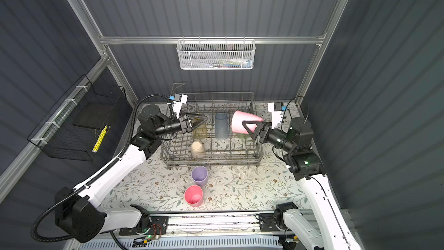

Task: Load cups into a dish rack
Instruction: Place the cup upside down at the dish rack.

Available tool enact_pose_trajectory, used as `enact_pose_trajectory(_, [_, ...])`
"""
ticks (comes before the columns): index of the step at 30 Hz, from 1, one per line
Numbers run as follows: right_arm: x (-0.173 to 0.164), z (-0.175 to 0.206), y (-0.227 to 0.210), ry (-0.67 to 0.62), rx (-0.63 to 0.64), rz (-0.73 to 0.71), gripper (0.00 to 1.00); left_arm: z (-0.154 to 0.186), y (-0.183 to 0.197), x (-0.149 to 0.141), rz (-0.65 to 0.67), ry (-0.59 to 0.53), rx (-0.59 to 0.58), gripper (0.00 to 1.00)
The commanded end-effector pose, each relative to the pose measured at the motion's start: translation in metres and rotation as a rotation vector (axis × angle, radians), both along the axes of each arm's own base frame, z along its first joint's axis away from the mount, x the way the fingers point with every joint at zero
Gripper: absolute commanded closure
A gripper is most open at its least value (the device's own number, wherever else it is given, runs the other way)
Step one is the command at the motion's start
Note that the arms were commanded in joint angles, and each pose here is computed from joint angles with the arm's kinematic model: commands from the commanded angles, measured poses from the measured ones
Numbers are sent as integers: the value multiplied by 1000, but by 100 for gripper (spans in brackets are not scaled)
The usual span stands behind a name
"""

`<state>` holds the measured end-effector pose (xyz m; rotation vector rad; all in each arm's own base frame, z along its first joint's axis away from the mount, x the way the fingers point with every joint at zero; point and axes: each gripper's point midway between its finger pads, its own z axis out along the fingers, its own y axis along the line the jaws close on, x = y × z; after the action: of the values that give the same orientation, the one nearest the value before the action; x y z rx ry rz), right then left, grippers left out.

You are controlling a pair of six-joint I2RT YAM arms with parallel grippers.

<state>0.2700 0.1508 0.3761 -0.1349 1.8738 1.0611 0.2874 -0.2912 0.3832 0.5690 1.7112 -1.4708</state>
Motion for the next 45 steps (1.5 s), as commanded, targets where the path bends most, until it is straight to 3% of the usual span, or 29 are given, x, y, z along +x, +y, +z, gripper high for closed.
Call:
enact_pose_trajectory(1, [-3,-76,-27,227,-313,-95,55,-3,9,-8,36,-42,84,49])
enact_pose_trajectory(6, [9,-104,-40,301,-561,-172,56,-5,17,-16,51,-52,108,49])
enact_pose_trajectory(17, [39,-140,-31,395,-881,-180,56,-14,24,-29,51,-59,125,49])
enact_pose_trajectory(29, [62,-178,-17,451,-944,-142,54,-20,26,-35,39,-67,140,50])
enact_pose_trajectory(45, [68,-224,-12,513,-1002,-119,51,-26,21,-32,18,-49,137,51])
